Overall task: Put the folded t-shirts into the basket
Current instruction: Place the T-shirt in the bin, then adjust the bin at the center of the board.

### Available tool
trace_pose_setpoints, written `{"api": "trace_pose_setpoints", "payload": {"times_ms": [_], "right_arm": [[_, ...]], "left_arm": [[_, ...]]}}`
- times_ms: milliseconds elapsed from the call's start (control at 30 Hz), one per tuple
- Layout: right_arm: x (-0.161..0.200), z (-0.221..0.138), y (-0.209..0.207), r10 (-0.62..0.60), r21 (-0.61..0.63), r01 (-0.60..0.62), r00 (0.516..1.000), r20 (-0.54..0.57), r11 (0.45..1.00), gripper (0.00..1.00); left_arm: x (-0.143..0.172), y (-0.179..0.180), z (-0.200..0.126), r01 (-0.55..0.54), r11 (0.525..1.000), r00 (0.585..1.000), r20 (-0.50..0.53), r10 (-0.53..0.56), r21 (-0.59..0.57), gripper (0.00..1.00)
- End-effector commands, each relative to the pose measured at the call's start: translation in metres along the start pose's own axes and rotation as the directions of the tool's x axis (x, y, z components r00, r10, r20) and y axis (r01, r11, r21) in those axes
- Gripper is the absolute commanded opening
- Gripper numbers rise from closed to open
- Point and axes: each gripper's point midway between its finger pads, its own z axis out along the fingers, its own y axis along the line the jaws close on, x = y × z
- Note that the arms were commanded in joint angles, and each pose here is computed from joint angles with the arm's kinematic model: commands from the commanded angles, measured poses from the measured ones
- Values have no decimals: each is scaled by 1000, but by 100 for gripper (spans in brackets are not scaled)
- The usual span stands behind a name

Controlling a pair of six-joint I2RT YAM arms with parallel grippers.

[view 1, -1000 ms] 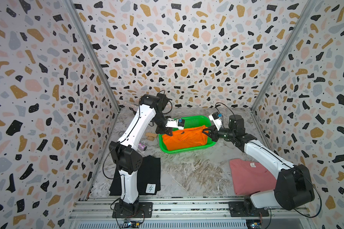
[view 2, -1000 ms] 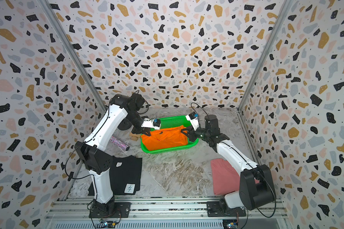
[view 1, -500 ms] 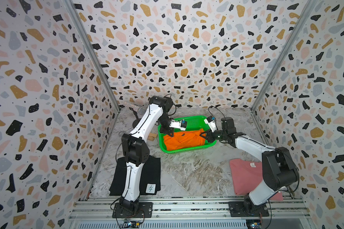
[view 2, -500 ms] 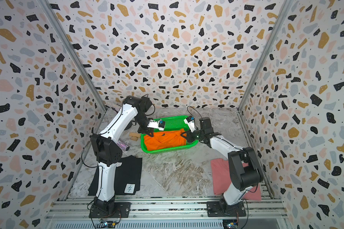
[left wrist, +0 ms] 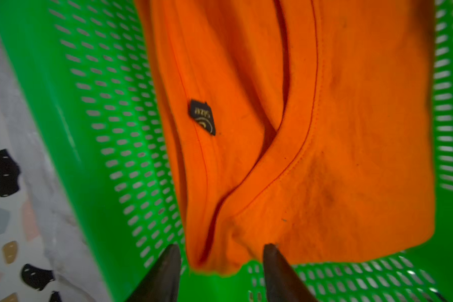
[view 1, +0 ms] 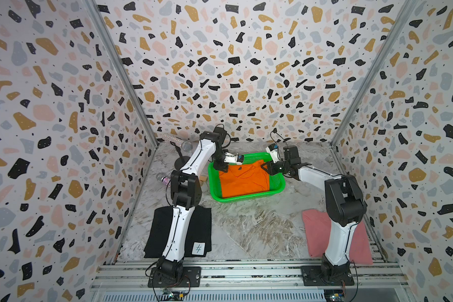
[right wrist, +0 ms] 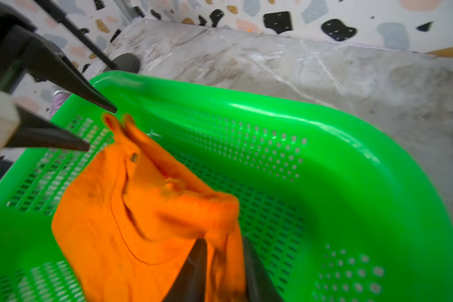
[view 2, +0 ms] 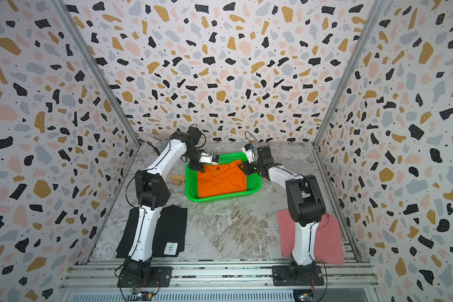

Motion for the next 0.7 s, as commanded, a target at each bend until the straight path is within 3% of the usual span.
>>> {"api": "trace_pose_setpoints", "payload": {"times_ms": [0,233,367,433,533,667], "right_arm": [[-31,-13,-33,98,190,-108,993,63,976,48],[-29,-49,-27,147,271,-138,989,-13,953,52],[-18,-78,-8,180,264,-159,982,-57,951,54],[-9,-94,-3,208,291,-178,975,-78,940,55],[9,-115,-6,262,378,-202,958,-114,903,56],[37,-123,-22,288,483,-158,935,-206,861,56]], "left_arm": [[-15,62,-22,-22,962,998,48,37,-274,95],[-44,68,-81,130,932,978,198,-65,-337,99],[-43,49,-109,291,909,946,230,-227,-300,100],[-40,41,-124,400,871,909,241,-340,-283,100],[-31,28,-145,583,764,812,246,-530,-277,100],[-15,3,-163,750,608,661,258,-704,-262,100]]}}
